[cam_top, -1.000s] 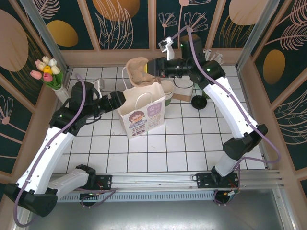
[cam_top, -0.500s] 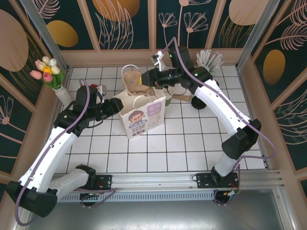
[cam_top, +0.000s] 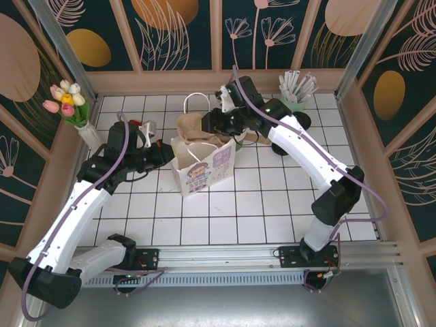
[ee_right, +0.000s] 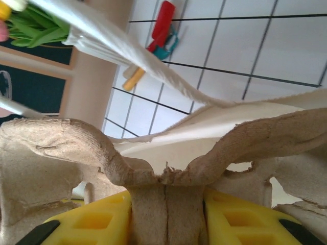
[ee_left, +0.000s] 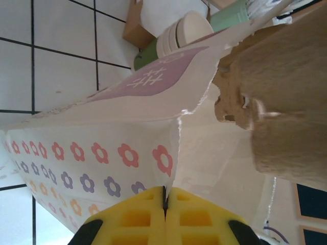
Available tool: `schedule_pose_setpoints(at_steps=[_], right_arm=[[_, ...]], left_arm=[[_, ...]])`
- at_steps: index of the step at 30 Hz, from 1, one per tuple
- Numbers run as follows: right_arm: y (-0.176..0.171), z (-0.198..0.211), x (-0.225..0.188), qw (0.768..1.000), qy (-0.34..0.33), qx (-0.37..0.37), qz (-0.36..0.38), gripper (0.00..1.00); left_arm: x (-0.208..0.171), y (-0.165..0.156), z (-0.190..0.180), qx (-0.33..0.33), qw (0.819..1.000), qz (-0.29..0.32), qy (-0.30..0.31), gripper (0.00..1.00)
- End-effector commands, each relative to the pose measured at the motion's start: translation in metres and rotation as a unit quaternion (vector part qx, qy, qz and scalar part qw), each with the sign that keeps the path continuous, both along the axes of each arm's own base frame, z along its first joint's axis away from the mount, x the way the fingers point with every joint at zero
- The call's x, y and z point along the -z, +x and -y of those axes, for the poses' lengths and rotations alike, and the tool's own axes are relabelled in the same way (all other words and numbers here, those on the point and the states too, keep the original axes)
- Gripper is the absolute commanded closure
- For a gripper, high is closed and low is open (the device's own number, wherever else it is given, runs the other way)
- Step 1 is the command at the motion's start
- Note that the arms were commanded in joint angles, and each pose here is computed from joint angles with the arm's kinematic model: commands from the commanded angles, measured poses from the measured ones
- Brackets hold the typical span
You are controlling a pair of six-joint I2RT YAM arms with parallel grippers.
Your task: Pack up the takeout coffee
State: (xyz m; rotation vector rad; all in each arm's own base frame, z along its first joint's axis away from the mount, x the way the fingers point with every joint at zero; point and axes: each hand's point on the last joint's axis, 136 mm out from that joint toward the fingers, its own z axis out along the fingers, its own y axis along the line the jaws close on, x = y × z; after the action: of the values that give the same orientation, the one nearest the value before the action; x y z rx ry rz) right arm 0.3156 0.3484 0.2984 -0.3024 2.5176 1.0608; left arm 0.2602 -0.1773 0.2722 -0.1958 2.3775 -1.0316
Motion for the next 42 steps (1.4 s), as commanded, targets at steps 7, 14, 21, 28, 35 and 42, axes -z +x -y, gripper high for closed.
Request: schedule_pose_setpoints(at_steps=[7,14,21,28,35,42], right_arm=[[-0.024,0.038,0.028,0.993,-0.108,0.029,-0.024,0.65],[-0.035,0.046,0.048,0.987,-0.155,0.032,-0.028,0.65],[-0.038,0.032,0.059,0.983,-0.18,0.028,-0.023,0.65],[-0.05,0.04,0.05,0.982,-0.189,0.012,-0.006,0.65],[-0.056,0.044,0.04,0.987,-0.159,-0.01,0.028,0.65],[-0.049,0.061,0.029,0.989,-0.134,0.006,0.056,0.65]], left_arm=[[-0.021,-0.013,0.017,0.049,0.997,0.009,-0.06,0.99],[-0.019,-0.022,0.023,0.068,0.994,0.004,-0.086,0.93],[-0.003,-0.029,0.029,0.085,0.991,-0.011,-0.105,0.89],[0.024,-0.013,0.012,0.018,0.998,-0.035,-0.055,0.83],[0.025,-0.008,0.013,0.006,0.997,-0.035,-0.069,0.84],[0.024,-0.004,0.012,-0.001,0.997,-0.034,-0.065,0.8]])
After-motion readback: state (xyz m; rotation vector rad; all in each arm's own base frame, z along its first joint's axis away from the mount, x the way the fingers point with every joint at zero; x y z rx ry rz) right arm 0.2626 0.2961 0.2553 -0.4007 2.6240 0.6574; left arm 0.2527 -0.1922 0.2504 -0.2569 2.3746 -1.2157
